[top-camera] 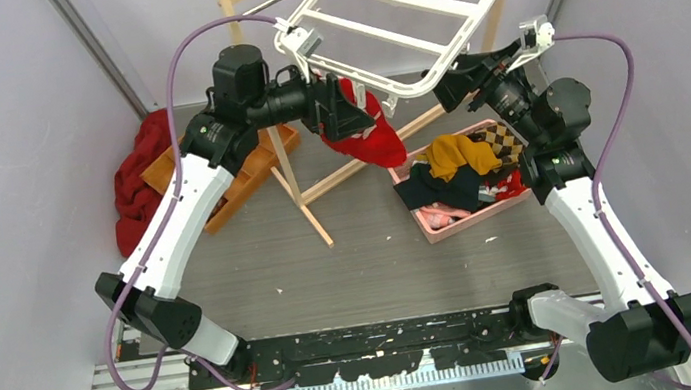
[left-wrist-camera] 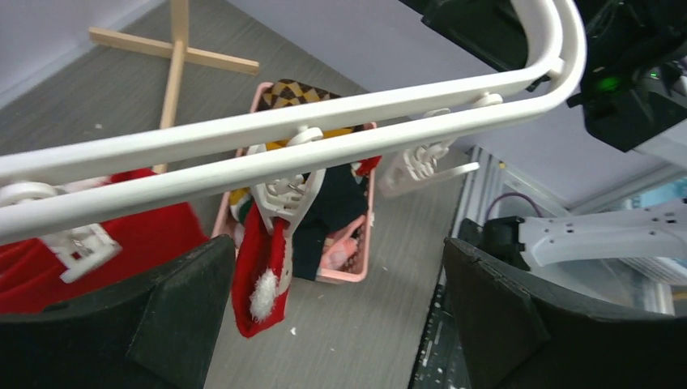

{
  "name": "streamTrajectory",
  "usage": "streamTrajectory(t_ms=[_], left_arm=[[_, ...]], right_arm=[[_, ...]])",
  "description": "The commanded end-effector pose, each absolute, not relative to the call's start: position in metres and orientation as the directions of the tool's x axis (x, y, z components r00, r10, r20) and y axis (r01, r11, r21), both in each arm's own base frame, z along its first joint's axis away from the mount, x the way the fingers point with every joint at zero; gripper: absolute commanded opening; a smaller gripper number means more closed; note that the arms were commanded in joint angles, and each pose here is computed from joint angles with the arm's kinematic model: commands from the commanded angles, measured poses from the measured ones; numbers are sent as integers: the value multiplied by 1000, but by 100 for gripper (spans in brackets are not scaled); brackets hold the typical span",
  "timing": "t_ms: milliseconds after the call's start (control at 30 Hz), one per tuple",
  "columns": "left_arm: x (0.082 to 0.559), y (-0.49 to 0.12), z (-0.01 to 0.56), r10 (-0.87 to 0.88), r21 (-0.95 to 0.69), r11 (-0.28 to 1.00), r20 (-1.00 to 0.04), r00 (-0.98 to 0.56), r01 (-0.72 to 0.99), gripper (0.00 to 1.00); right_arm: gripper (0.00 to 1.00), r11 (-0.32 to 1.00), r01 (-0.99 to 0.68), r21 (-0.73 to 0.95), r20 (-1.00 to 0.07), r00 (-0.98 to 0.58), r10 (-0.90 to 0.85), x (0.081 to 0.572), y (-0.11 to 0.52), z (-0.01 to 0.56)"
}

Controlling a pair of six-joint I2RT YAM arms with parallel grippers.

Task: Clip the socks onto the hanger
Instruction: Pick up the sock from the bin.

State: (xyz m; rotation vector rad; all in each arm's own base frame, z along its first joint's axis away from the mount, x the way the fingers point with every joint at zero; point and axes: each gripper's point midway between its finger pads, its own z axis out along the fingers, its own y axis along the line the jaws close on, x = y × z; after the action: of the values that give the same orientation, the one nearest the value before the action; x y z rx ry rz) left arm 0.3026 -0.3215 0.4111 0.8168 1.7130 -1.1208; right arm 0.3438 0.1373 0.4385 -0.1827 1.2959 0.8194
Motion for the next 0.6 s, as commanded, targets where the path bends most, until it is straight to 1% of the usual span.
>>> streamTrajectory(t_ms=[0, 167, 300, 567], left_arm=[[278, -316, 439, -17, -370, 275, -925, -381, 887, 100], [282, -292, 445, -60, -361, 394, -928, -369, 845, 100], [278, -281, 454, -134, -375, 432, -926, -352, 821, 100], [280, -250, 464, -278, -424, 539, -905, -321, 728, 100]], right_arm=[[88, 707, -672, 219, -914, 111, 389, 326, 139, 451], [90, 700, -695, 167, -945, 89, 314, 314, 140, 436], [90, 696, -707, 126, -966, 72, 248, 302, 140, 418], [91, 723, -681, 111, -986, 14, 164, 289, 131, 389]])
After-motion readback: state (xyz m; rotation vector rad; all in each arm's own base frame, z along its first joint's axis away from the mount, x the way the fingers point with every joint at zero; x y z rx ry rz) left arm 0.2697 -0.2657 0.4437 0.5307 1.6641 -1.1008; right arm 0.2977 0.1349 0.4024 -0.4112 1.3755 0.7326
